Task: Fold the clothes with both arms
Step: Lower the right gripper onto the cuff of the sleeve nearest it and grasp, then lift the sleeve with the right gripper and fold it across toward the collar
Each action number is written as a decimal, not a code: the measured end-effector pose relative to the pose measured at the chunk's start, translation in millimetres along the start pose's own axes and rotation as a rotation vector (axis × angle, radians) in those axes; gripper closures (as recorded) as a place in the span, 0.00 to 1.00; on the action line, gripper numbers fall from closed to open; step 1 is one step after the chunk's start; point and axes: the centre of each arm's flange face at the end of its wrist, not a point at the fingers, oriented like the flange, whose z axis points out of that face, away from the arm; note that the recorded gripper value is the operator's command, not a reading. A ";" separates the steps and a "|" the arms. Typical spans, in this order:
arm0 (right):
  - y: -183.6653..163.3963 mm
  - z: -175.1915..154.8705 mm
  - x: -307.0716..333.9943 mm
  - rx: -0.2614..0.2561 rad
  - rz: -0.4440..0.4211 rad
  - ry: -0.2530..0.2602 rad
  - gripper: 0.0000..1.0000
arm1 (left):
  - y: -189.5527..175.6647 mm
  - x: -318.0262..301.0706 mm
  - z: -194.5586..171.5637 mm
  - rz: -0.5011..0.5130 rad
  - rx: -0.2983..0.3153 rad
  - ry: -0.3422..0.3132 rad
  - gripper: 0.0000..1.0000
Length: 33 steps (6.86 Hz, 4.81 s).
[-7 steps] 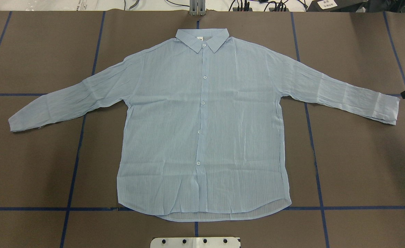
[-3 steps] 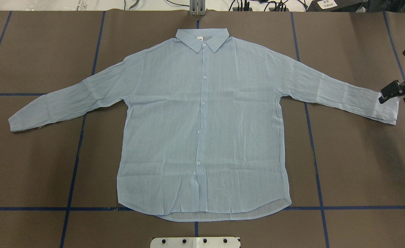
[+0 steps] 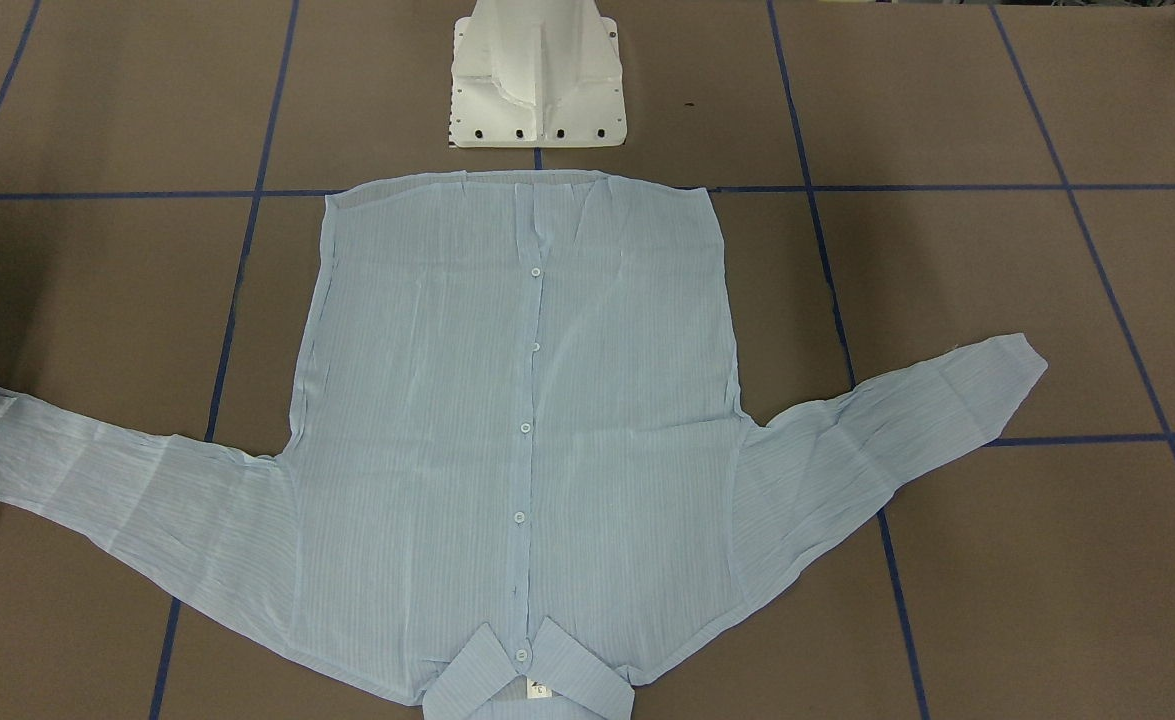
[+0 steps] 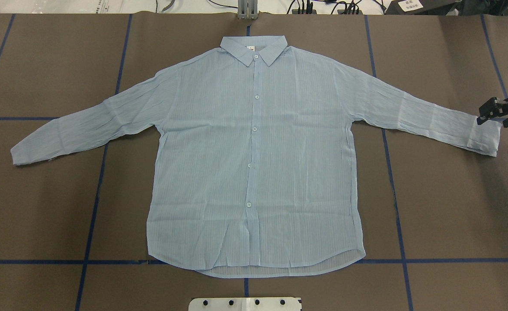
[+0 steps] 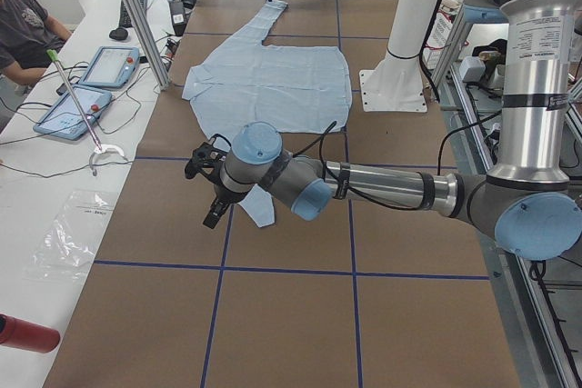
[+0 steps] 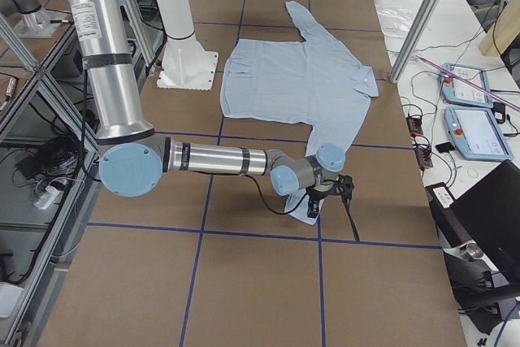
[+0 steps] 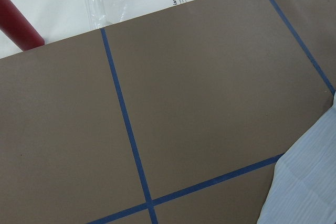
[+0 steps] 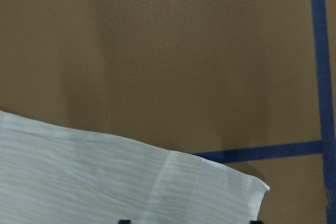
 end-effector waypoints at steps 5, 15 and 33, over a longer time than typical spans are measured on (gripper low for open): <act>-14.2 11.0 17.3 0.051 -0.001 0.049 0.27 | -3.7 5.2 -5.9 0.010 0.013 -0.004 0.00; -30.2 -5.4 -2.7 0.047 -0.002 -0.012 1.00 | -2.5 16.9 -18.5 0.027 0.031 -0.003 0.00; 51.9 -49.7 -782.1 0.270 0.483 -0.378 0.00 | 9.4 23.9 -12.5 0.013 0.008 0.014 0.00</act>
